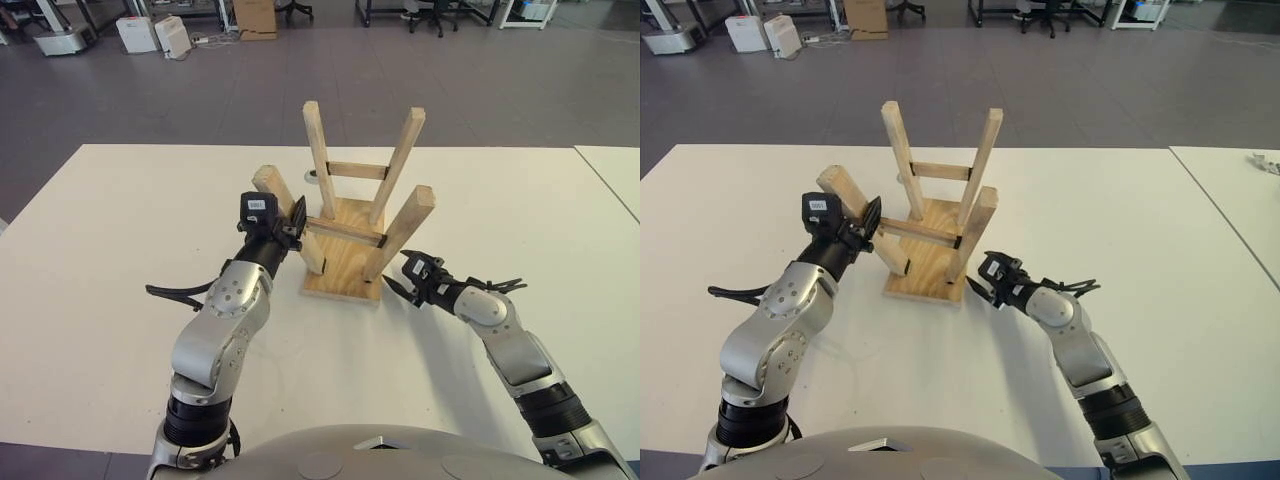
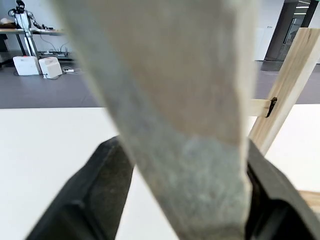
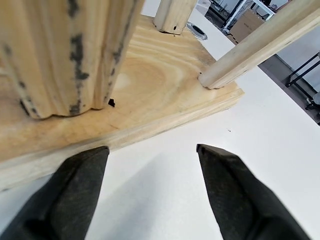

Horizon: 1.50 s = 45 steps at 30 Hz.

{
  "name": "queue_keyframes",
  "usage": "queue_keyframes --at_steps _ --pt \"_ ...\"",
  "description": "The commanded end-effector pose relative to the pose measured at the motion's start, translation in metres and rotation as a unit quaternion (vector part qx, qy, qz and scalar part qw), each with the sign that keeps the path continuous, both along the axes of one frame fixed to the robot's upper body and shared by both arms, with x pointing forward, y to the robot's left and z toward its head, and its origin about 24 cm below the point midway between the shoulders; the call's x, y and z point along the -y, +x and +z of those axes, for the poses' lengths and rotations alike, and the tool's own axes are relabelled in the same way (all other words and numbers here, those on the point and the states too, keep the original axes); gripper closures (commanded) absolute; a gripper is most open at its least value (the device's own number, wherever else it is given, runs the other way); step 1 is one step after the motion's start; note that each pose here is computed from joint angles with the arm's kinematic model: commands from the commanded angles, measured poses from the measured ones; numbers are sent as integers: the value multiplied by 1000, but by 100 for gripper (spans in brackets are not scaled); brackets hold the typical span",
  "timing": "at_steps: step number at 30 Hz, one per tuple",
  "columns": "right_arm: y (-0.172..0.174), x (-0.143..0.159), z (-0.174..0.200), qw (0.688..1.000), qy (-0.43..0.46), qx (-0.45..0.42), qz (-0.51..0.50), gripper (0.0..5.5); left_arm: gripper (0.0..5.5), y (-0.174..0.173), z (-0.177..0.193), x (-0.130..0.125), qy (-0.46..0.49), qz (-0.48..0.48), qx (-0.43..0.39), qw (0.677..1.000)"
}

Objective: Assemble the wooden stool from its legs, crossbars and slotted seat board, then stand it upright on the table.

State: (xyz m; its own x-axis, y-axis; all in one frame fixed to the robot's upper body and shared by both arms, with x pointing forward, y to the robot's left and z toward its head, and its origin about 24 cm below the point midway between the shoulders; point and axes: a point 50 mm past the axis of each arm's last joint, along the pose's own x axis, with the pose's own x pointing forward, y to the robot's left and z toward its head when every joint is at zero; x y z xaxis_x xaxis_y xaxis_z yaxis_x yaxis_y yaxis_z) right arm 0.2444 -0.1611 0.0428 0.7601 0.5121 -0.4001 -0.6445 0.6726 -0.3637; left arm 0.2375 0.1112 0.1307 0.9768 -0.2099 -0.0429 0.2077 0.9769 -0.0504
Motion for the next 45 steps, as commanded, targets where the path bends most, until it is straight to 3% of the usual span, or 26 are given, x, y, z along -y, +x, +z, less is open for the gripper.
queue_keyframes --at_steps 1,2,6,7,9,13,16,20,26,28,33,37,41,45 --pt "30 33 101 954 183 187 -144 222 207 2 6 2 3 -11 17 1000" --pt "28 36 131 933 227 237 -149 222 187 1 8 0 1 -7 21 1000" --pt "-5 -17 229 873 340 348 -23 222 127 1 9 -7 9 15 31 999" --pt "-11 -34 245 868 346 357 4 222 113 2 11 -6 16 13 40 999" --pt "-19 -69 256 885 300 351 56 222 85 1 22 0 10 3 76 997" --pt "-7 -95 202 958 153 230 74 222 77 -2 42 4 -20 4 150 989" --pt "-1 -95 161 982 74 172 41 222 77 -1 52 -2 -45 27 176 983" --pt "6 -92 146 986 42 164 2 222 77 6 55 -1 -146 32 158 976" --pt "20 -98 124 984 -84 157 9 222 77 19 58 -4 -322 5 114 940" --pt "20 -94 113 984 -116 133 8 222 77 24 62 -3 -347 -15 103 932" --pt "16 -96 98 986 -132 95 26 222 77 11 70 31 -381 -109 86 914" --pt "14 -96 82 982 -167 77 48 222 77 5 74 43 -396 -159 76 901" --pt "14 -98 92 979 -157 116 56 222 77 9 65 57 -401 -186 38 896" --pt "24 -88 160 955 -112 275 23 222 77 3 86 45 -404 -191 80 891"
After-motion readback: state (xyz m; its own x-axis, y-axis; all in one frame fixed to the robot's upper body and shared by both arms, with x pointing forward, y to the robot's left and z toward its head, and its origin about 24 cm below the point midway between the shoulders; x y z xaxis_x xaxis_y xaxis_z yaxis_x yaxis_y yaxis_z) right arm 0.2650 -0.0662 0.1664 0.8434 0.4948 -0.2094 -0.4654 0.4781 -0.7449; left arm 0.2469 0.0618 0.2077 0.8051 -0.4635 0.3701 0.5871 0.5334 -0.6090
